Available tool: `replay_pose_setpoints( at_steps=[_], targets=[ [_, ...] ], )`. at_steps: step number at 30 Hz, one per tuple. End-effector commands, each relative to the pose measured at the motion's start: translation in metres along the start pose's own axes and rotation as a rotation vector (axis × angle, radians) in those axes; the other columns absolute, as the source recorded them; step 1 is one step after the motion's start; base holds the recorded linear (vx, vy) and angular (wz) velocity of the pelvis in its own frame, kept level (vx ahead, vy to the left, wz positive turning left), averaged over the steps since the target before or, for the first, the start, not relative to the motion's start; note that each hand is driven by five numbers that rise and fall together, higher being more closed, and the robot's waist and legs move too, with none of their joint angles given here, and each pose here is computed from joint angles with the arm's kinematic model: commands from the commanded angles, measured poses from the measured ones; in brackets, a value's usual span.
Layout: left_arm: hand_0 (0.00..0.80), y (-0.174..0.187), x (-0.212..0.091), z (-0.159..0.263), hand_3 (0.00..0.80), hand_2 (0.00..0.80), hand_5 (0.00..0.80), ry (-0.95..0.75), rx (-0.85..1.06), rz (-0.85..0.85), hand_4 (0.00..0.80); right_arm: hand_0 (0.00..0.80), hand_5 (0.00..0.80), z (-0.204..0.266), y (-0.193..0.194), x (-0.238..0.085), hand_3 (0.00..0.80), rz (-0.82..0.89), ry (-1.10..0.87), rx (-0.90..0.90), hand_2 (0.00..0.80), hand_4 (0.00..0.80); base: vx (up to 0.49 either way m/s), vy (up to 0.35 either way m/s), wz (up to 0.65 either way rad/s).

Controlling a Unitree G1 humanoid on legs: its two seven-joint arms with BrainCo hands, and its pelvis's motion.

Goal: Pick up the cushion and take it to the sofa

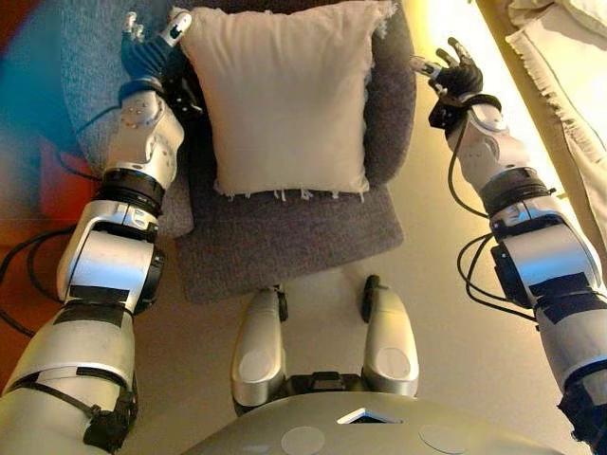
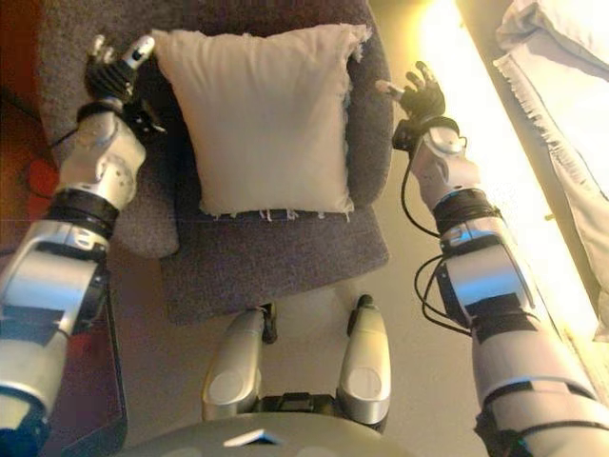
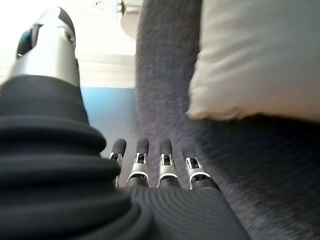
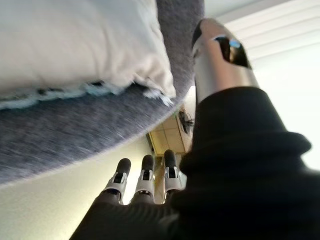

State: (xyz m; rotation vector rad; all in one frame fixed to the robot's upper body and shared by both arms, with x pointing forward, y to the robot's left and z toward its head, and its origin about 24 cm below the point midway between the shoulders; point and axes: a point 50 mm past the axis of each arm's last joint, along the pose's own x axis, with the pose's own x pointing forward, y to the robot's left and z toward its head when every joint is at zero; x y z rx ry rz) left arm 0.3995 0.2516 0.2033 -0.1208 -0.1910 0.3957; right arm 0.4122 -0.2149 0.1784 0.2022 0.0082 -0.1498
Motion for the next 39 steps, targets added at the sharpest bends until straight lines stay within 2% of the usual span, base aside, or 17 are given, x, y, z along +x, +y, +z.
replay_pose_setpoints(
  at_steps=[1, 6, 12, 17, 21, 30, 34, 39],
  targets=[
    [0.000, 0.030, -0.003, -0.001, 0.000, 0.000, 0.000, -0.083, -0.001, 0.061, 0.000, 0.000, 0.000, -0.003, -0.019, -0.006, 0.000, -0.050, -0.071, 0.035, 0.000, 0.000, 0.087, -0.033, 0.06],
    [0.000, 0.044, -0.026, -0.023, 0.000, 0.000, 0.000, -0.099, 0.056, -0.001, 0.000, 0.000, 0.000, -0.035, -0.027, -0.028, 0.000, -0.027, -0.056, -0.016, 0.000, 0.000, 0.153, -0.022, 0.02],
    [0.000, 0.045, -0.074, -0.066, 0.000, 0.000, 0.000, -0.023, -0.073, -0.120, 0.000, 0.000, 0.000, -0.086, -0.024, -0.067, 0.000, 0.075, -0.008, -0.041, 0.000, 0.000, 0.165, -0.003, 0.04],
    [0.000, 0.042, -0.132, -0.100, 0.000, 0.000, 0.000, 0.059, -0.243, -0.292, 0.000, 0.000, 0.000, -0.125, -0.021, -0.115, 0.000, 0.197, 0.031, 0.046, 0.000, 0.000, 0.031, 0.006, 0.01],
    [0.000, 0.042, -0.162, -0.118, 0.000, 0.000, 0.000, 0.127, -0.299, -0.351, 0.000, 0.000, 0.000, -0.145, -0.013, -0.140, 0.000, 0.260, 0.056, 0.182, 0.000, 0.000, -0.003, 0.013, -0.07],
    [0.000, 0.064, -0.200, -0.145, 0.000, 0.000, 0.000, 0.253, -0.335, -0.339, 0.000, 0.000, 0.000, -0.185, -0.019, -0.176, 0.000, 0.345, 0.215, 0.163, 0.000, 0.000, -0.074, 0.010, -0.03],
    [0.000, 0.075, -0.217, -0.160, 0.000, 0.000, 0.000, 0.323, -0.280, -0.307, 0.000, 0.000, 0.000, -0.199, -0.030, -0.183, 0.000, 0.283, 0.273, 0.128, 0.000, 0.000, -0.070, -0.002, 0.01],
    [0.000, 0.086, -0.222, -0.167, 0.000, 0.000, 0.000, 0.372, -0.296, -0.285, 0.000, 0.000, 0.000, -0.196, -0.034, -0.185, 0.000, 0.210, 0.231, 0.214, 0.000, 0.000, -0.042, 0.002, 0.00]
  ],
)
